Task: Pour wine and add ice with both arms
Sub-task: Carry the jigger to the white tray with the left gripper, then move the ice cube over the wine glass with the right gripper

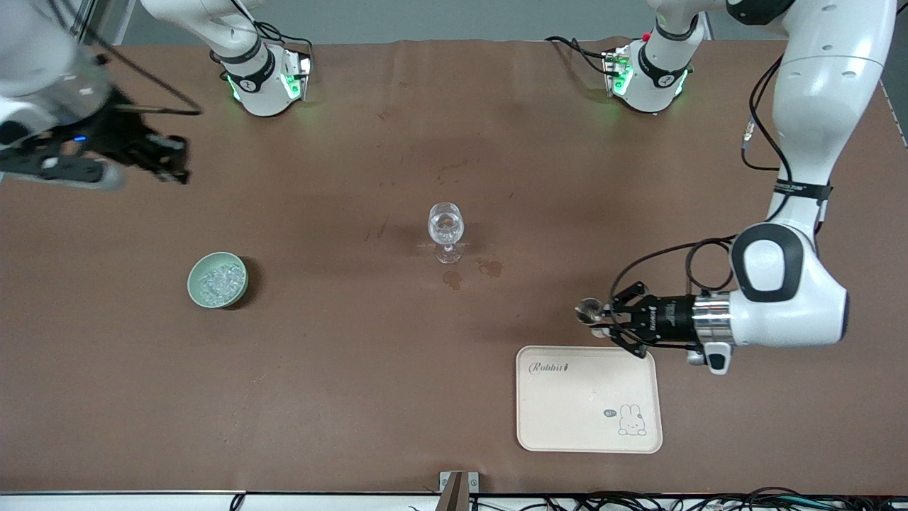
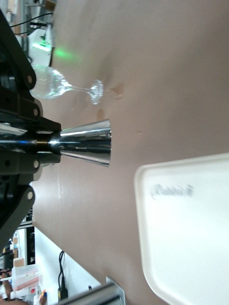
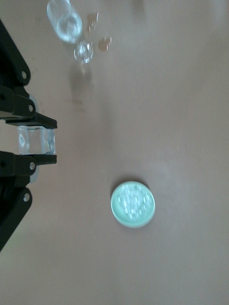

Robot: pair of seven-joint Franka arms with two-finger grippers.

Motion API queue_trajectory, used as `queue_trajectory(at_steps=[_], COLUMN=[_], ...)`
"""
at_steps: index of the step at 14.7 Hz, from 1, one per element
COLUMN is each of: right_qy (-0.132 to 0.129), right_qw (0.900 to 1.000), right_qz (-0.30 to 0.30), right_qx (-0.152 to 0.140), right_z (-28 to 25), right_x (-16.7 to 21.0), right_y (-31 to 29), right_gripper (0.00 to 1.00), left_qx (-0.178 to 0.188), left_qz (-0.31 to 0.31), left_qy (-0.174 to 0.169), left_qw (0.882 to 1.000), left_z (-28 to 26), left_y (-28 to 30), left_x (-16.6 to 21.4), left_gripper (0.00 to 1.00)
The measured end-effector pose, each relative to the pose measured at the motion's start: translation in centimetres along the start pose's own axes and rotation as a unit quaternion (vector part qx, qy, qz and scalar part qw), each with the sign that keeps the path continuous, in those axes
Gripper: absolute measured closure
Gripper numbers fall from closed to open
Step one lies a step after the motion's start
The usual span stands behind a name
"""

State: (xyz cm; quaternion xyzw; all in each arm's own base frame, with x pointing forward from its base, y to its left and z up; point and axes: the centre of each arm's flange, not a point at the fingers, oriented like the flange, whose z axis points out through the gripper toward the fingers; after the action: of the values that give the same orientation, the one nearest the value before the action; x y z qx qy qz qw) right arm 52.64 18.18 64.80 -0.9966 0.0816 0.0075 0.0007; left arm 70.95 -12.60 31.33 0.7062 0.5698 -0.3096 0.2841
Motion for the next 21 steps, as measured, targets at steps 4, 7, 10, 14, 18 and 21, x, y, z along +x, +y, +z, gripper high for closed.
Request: queue_trajectory(at_steps=[4, 7, 10, 14, 18, 21], right_qy=[-0.006, -0.010, -0.004, -0.004, -0.010, -0.014], right_qw=[0.999, 0.998, 0.996, 0.995, 0.995, 0.995], right_qz=[0.050, 0.070, 0.092, 0.100, 0.098, 0.094], right_qx=[0.010, -0.001, -0.006, -0.007, -0.010, -0.012], right_z=[5.4, 10.8, 15.4, 20.5, 23.5, 24.8], right_x=[-3.1, -4.8, -6.9, -9.9, -9.7, -9.7], right_y=[-12.3, -18.8, -23.9, -28.9, -30.1, -30.6], right_gripper=[0.74, 0.74, 0.74, 0.74, 0.74, 0.74], left_qx=[-0.015, -0.024, -0.026, -0.037, -0.080, -0.126], left_qz=[0.046, 0.070, 0.081, 0.081, 0.065, 0.043], left_qy=[-0.004, -0.006, -0.008, -0.038, -0.094, -0.117], left_qw=[0.999, 0.997, 0.996, 0.995, 0.990, 0.984], left_z=[-2.0, -3.3, -3.4, -2.0, -0.5, -0.2], left_y=[-0.6, -1.1, -1.4, -1.9, -1.8, -0.8], left_x=[5.7, 8.6, 10.2, 13.1, 15.2, 16.7], left_gripper=[0.79, 0.79, 0.79, 0.79, 0.79, 0.79])
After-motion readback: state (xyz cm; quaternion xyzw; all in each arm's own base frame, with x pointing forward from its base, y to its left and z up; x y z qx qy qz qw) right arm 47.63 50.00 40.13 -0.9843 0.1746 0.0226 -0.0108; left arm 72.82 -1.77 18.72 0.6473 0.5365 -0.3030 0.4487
